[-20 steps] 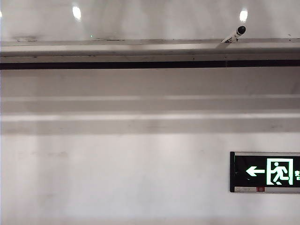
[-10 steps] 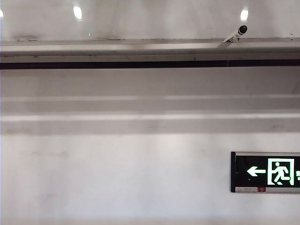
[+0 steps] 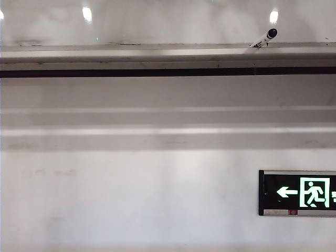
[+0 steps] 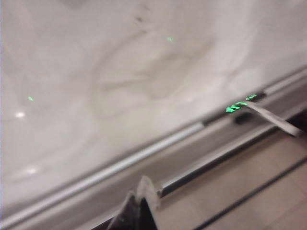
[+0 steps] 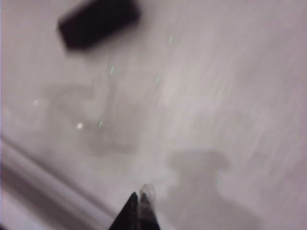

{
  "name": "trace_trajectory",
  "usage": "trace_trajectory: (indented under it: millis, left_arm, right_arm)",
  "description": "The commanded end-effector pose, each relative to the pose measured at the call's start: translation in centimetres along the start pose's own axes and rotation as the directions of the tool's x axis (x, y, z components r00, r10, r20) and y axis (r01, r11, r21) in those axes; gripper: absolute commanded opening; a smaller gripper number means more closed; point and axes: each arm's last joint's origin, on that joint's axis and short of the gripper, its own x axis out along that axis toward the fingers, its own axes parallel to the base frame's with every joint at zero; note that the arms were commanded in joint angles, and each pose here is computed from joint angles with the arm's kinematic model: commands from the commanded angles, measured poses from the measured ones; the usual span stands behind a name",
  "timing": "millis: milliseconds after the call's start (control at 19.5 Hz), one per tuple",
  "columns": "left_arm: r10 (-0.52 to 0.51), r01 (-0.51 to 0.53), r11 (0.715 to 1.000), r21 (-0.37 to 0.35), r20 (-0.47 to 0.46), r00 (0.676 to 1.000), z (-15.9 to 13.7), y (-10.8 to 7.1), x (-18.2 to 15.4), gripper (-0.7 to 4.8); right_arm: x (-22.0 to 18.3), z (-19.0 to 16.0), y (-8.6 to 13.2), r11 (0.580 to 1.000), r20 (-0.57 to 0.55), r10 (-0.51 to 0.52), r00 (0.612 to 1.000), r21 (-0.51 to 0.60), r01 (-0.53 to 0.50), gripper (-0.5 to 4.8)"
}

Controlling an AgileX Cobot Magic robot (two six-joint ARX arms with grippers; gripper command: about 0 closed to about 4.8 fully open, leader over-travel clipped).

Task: Wipe the whiteboard clean using the black magnetic whiteboard eraser attached to the whiteboard.

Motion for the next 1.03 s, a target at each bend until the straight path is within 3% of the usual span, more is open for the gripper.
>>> trace_trajectory:
  millis: [51, 256, 359, 615, 820, 1025]
  left_arm:
    - [0.019, -0.019, 0.999, -0.032, 0.017, 1.000, -0.6, 0.2, -2.7, -0.06]
    - [0.011, -0.018, 0.995, -0.096, -0.074, 0.997, -3.4, 0.1, -5.1, -0.06]
    - [0.034, -0.042, 0.989, -0.140, -0.063, 0.997, -4.9, 0.1, -6.7, -0.06]
    - [0.117, -0.098, 0.979, -0.179, 0.102, 0.988, -11.4, -0.5, -8.2, -0.06]
    - [0.051, -0.004, 0.986, -0.165, 0.283, 0.958, -20.1, -2.3, -6.2, -0.06]
    - [0.073, -0.009, 0.982, -0.187, 0.339, 0.938, -28.0, -3.8, -3.1, -0.06]
  right_arm:
    - [-1.6, -2.8, 0.5, 0.998, 0.053, -0.015, 0.998, 0.068, 0.012, -0.01]
    - [-3.2, -8.2, 1.7, 0.998, 0.029, -0.009, 1.000, 0.063, 0.007, -0.01]
    - [-3.7, -11.0, 2.4, 0.996, -0.024, 0.006, 1.000, 0.090, -0.003, -0.01]
    - [-5.8, -17.5, 3.6, 0.993, -0.109, -0.013, 0.994, 0.115, 0.026, -0.01]
    - [-7.9, -21.7, 4.2, 0.988, -0.105, -0.084, 0.991, 0.123, 0.097, 0.01]
    - [-9.8, -24.7, 4.4, 0.975, -0.107, -0.172, 0.979, 0.122, 0.184, 0.27]
